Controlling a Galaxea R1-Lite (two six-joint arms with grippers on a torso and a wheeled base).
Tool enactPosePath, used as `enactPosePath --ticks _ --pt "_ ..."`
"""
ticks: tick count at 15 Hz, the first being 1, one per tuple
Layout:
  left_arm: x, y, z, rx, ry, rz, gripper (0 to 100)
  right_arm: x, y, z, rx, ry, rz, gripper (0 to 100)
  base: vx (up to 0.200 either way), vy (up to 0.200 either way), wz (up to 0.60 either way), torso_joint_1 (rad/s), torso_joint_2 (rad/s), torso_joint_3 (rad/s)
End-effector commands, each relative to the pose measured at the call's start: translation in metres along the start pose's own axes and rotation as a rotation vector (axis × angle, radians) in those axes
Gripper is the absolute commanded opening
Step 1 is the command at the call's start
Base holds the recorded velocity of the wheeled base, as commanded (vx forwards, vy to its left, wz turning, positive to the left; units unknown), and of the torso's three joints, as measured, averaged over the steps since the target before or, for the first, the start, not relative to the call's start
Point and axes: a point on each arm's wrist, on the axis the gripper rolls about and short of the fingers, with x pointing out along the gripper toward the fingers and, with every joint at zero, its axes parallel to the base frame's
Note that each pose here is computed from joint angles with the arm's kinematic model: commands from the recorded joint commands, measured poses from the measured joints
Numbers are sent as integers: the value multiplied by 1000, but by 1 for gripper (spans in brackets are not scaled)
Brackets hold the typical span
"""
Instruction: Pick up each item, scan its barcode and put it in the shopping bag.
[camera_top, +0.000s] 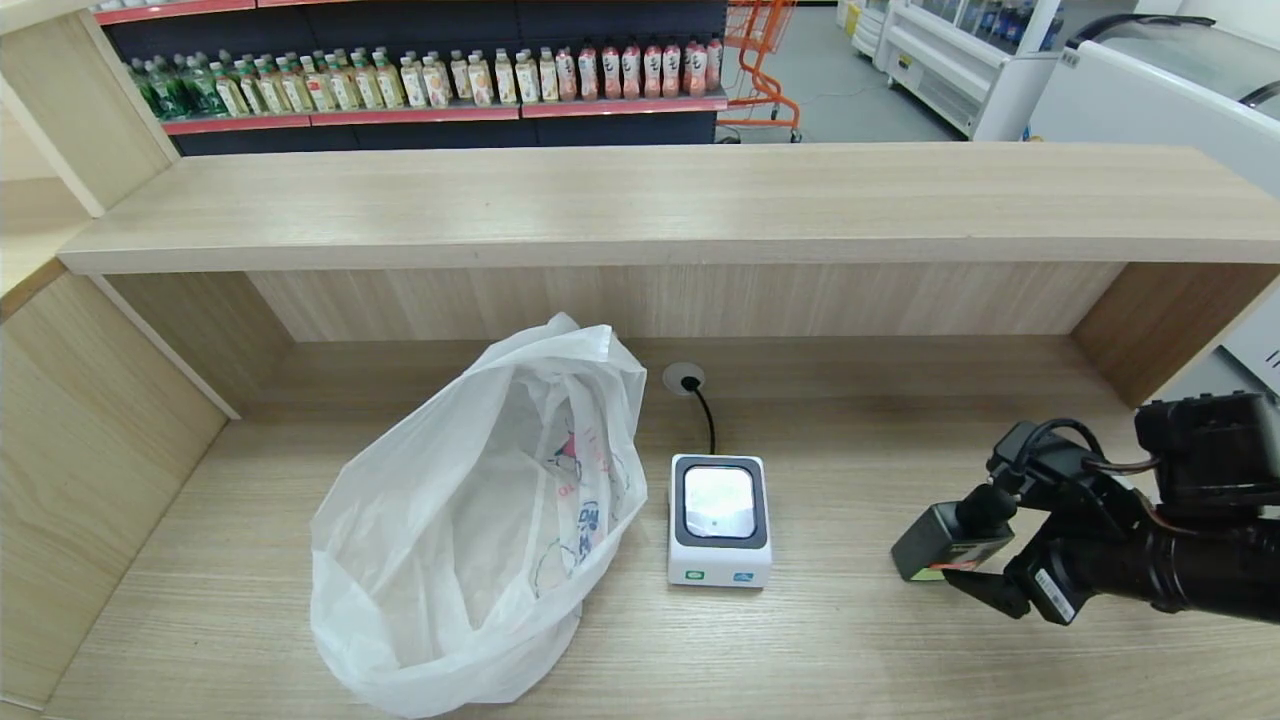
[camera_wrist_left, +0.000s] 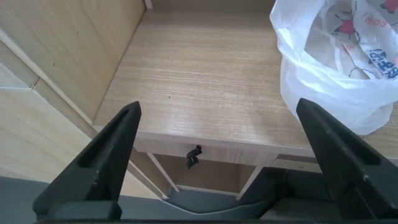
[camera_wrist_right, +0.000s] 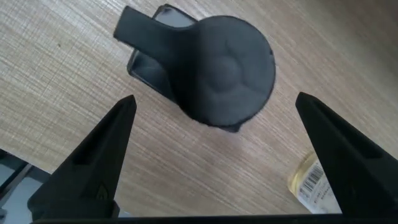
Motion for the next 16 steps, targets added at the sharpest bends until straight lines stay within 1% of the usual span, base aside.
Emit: enactPosePath --ticks 1,4,8,9,13,16 --pt "0 0 0 0 0 0 100 11 1 -1 -3 17 21 100 0 0 0 0 0 0" --pt "0 0 0 0 0 1 100 18 5 8 -23 -52 94 100 0 0 0 0 0 0" --pt "0 0 0 0 0 0 100 27 6 10 -48 -56 111 100 0 0 0 0 0 0" --pt "0 0 0 0 0 0 100 28 7 11 -51 -57 114 0 0 0 0 0 0 0" --pt "0 0 0 0 0 0 100 33 11 16 -71 -85 118 0 0 0 0 0 0 0" --pt "0 0 0 0 0 0 100 24 13 11 -69 -93 110 0 0 0 0 0 0 0"
